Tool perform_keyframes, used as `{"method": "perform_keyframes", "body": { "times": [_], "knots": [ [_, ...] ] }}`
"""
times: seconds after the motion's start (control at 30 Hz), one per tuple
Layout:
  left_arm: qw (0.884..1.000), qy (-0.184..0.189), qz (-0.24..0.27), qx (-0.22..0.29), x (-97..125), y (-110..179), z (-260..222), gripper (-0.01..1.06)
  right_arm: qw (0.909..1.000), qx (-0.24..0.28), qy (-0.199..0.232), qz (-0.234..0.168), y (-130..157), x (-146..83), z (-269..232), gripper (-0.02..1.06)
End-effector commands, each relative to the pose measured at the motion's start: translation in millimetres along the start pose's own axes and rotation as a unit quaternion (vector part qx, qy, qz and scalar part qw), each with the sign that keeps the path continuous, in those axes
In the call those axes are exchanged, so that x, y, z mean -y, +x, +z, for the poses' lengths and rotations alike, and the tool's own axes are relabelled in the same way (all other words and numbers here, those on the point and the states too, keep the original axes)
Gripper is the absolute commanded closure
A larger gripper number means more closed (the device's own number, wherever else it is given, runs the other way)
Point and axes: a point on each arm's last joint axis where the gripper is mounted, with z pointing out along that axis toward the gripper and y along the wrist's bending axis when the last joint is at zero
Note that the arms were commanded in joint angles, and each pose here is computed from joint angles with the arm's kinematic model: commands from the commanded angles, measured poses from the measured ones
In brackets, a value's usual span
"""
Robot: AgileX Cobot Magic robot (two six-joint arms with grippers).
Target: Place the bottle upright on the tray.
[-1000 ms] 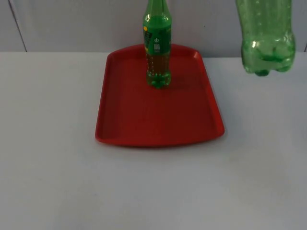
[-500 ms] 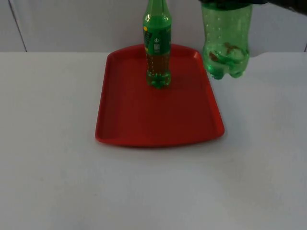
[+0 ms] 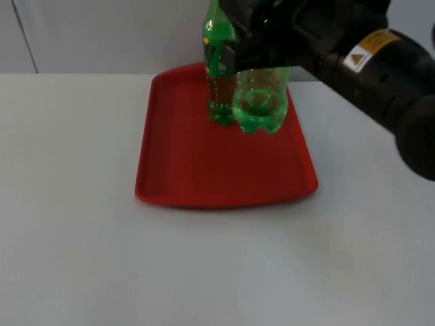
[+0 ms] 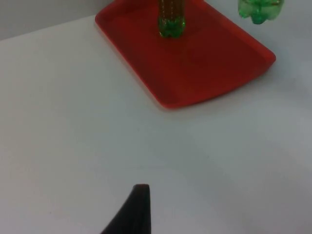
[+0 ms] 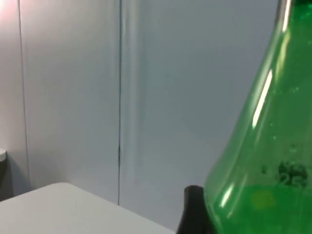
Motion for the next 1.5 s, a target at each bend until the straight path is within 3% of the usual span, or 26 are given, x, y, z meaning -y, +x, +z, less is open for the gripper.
{"method": "perform_keyframes", "body": {
  "times": [0.0,0.23,0.4,0.6,0.83,1.23,1.47],
  "knots": [
    [1.0,0.001,-0.001,0.005,0,0,0,0.0,0.9994,0.033,-0.002,0.0,4,-3,15,1.05],
    [1.0,0.001,-0.001,0.005,0,0,0,0.0,0.9989,0.046,0.0,-0.002,21,-6,42,1.05],
    [1.0,0.001,-0.001,0.005,0,0,0,0.0,0.9979,0.053,-0.01,-0.036,51,-13,56,1.05],
    [1.0,0.001,-0.001,0.005,0,0,0,0.0,0.9988,0.027,-0.015,-0.038,90,-18,61,1.05],
    [1.0,0.001,-0.001,0.005,0,0,0,0.0,0.9978,0.036,-0.032,-0.044,121,-26,79,1.05],
    [1.0,0.001,0.0,0.005,0,0,0,0.0,0.9979,0.034,-0.031,-0.045,146,-28,86,1.05],
    [1.0,0.001,0.0,0.005,0,0,0,0.0,0.9991,0.024,0.026,-0.024,147,-18,86,1.05]
  ]
}}
